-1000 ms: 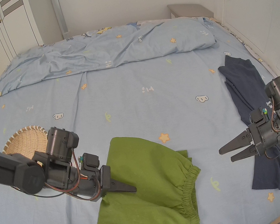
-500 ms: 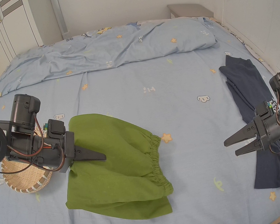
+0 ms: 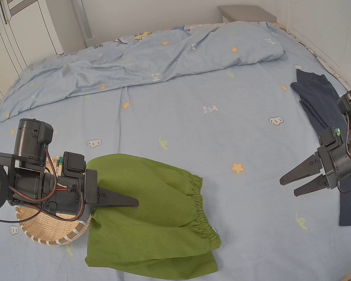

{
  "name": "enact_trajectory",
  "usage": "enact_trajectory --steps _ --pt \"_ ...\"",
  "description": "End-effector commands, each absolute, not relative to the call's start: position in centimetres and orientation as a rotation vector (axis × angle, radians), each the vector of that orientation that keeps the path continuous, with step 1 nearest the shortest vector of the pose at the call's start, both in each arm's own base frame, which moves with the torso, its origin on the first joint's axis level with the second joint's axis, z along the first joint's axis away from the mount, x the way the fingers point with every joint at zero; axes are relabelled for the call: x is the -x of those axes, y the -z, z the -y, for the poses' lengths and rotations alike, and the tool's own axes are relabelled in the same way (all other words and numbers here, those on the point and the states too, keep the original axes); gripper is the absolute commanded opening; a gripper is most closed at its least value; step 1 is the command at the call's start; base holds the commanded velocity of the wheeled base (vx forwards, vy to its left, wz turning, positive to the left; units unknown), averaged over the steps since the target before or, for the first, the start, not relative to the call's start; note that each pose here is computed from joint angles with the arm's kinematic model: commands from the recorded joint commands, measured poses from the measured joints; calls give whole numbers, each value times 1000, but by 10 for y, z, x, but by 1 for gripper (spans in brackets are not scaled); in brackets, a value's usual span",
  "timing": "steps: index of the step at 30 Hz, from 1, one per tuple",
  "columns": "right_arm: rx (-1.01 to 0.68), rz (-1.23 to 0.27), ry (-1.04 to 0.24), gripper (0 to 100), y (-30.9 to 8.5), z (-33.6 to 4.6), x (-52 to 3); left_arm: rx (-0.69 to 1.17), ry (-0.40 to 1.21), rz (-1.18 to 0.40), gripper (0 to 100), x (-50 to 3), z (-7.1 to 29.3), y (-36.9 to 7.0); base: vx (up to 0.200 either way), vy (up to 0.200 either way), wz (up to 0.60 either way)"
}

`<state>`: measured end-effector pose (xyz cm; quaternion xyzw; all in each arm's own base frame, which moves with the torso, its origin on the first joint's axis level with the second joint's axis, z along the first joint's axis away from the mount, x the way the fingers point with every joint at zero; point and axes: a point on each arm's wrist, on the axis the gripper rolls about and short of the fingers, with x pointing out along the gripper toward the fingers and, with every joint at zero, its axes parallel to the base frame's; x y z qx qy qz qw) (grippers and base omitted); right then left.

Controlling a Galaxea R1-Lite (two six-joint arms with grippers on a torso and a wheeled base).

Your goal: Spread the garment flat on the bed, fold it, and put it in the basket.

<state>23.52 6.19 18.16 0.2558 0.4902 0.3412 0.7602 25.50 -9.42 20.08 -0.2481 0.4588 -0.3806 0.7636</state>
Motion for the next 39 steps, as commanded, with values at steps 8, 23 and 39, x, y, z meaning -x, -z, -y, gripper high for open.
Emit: enact_trajectory --steps 8,23,39 --pt "-551 -1055 -753 100 -185 -63 -231 496 904 -982 0 -246 111 -208 0 0 0" --pt "-540 -1039 -762 100 -190 -64 -227 408 960 -668 0 -261 102 -278 0 0 0" --pt "-532 -1053 -772 100 -186 -67 -226 430 643 -371 0 -279 -4 -295 0 0 0"
